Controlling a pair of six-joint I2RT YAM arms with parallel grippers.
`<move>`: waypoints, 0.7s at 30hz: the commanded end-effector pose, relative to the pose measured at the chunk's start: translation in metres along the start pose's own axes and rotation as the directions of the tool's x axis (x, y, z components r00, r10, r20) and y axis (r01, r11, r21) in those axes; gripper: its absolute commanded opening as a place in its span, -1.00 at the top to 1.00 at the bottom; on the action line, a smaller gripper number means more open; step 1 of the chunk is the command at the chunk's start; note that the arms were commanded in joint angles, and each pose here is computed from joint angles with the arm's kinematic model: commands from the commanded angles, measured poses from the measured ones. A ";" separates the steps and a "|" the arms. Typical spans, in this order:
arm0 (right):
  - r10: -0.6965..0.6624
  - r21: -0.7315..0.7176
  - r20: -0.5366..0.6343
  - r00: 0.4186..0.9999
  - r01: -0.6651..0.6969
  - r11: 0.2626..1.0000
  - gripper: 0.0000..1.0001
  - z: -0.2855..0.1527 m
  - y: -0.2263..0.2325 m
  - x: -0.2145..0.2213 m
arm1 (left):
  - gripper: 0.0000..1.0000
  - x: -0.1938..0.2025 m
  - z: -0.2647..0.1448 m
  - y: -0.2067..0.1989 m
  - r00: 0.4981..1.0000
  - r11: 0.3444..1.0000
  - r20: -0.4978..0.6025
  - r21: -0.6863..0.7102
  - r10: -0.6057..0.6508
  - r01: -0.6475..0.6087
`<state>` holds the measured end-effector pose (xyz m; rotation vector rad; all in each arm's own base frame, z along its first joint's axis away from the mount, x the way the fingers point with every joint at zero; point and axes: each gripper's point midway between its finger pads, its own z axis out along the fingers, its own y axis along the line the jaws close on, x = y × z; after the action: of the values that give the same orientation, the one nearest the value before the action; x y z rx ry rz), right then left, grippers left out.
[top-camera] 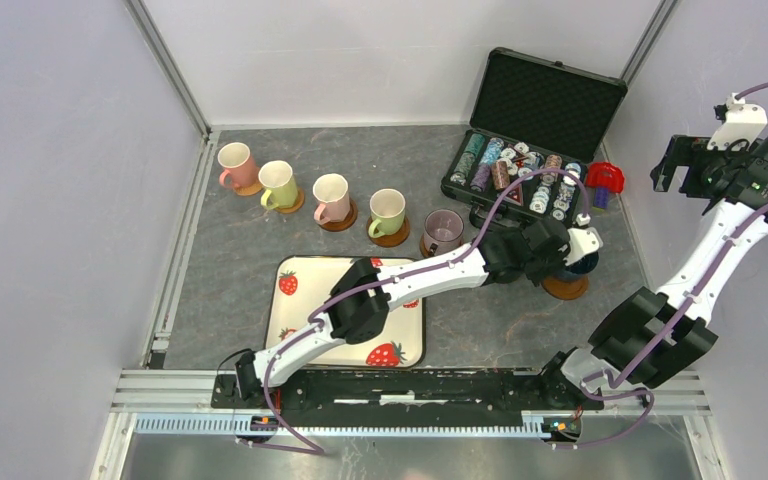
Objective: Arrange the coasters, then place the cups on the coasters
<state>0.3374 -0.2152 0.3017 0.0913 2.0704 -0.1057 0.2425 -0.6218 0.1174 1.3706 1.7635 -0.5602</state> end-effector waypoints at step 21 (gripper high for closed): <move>-0.010 -0.027 0.018 1.000 0.011 1.000 -0.96 0.006 -0.001 -0.005 | 0.76 -0.035 0.008 -0.010 0.984 0.995 0.148 0.041 -0.095 0.090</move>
<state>0.3413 -0.2159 0.2931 0.0890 2.0853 -0.0764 0.2385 -0.6289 0.1106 1.3477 1.7812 -0.6136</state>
